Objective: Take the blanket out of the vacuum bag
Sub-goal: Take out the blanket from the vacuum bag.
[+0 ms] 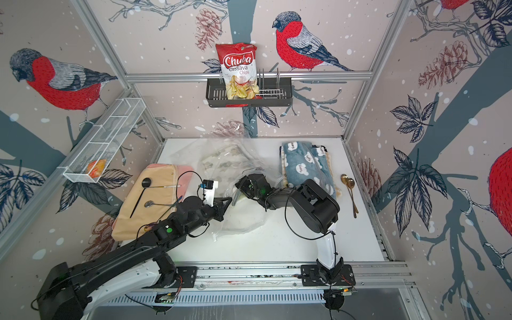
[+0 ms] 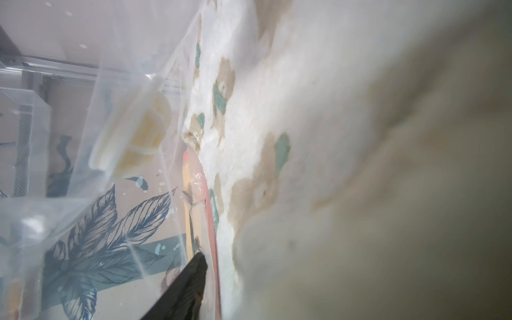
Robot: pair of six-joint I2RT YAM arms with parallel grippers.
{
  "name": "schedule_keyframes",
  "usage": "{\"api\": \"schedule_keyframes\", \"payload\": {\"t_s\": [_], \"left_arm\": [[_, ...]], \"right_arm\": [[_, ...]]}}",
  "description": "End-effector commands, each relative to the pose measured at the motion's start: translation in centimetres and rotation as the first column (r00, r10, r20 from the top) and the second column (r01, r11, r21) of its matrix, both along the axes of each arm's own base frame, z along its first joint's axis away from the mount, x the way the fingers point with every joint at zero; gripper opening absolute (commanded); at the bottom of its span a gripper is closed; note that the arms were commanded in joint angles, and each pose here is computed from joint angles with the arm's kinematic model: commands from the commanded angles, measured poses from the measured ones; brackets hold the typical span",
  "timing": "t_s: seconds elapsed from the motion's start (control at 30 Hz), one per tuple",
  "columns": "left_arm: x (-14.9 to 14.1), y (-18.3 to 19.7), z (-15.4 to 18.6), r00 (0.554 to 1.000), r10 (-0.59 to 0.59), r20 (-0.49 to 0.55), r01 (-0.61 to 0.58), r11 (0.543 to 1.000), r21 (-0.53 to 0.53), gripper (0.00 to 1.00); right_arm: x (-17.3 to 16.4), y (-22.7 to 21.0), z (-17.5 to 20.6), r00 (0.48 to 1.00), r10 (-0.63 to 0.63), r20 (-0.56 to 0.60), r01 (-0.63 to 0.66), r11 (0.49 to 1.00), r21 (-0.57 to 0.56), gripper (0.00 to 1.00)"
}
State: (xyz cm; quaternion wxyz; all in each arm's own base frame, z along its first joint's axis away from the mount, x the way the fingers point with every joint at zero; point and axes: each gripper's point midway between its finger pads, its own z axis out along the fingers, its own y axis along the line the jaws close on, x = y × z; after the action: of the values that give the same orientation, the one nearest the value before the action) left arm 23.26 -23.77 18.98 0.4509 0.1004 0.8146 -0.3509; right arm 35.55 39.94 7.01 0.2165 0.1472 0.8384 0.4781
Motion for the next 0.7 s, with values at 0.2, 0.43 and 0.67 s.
{"api": "schedule_keyframes", "payload": {"t_s": [0.2, 0.43, 0.67], "left_arm": [[0.1, -0.2, 1.4, 1.000, -0.004, 0.030, 0.004, 1.000, -0.027, 0.00], [0.6, 0.9, 3.2, 0.997, 0.052, 0.058, -0.051, 0.998, -0.026, 0.00], [1.2, 2.0, 4.1, 0.991, 0.110, 0.076, -0.107, 0.994, -0.036, 0.00]], "right_arm": [[0.9, 1.2, -0.7, 1.000, 0.012, -0.027, -0.011, 1.000, 0.022, 0.03], [1.3, 2.2, 6.9, 0.995, 0.015, 0.098, -0.025, 0.995, 0.092, 0.00], [1.2, 2.4, 10.0, 0.991, 0.012, 0.135, -0.031, 0.990, 0.139, 0.00]]}}
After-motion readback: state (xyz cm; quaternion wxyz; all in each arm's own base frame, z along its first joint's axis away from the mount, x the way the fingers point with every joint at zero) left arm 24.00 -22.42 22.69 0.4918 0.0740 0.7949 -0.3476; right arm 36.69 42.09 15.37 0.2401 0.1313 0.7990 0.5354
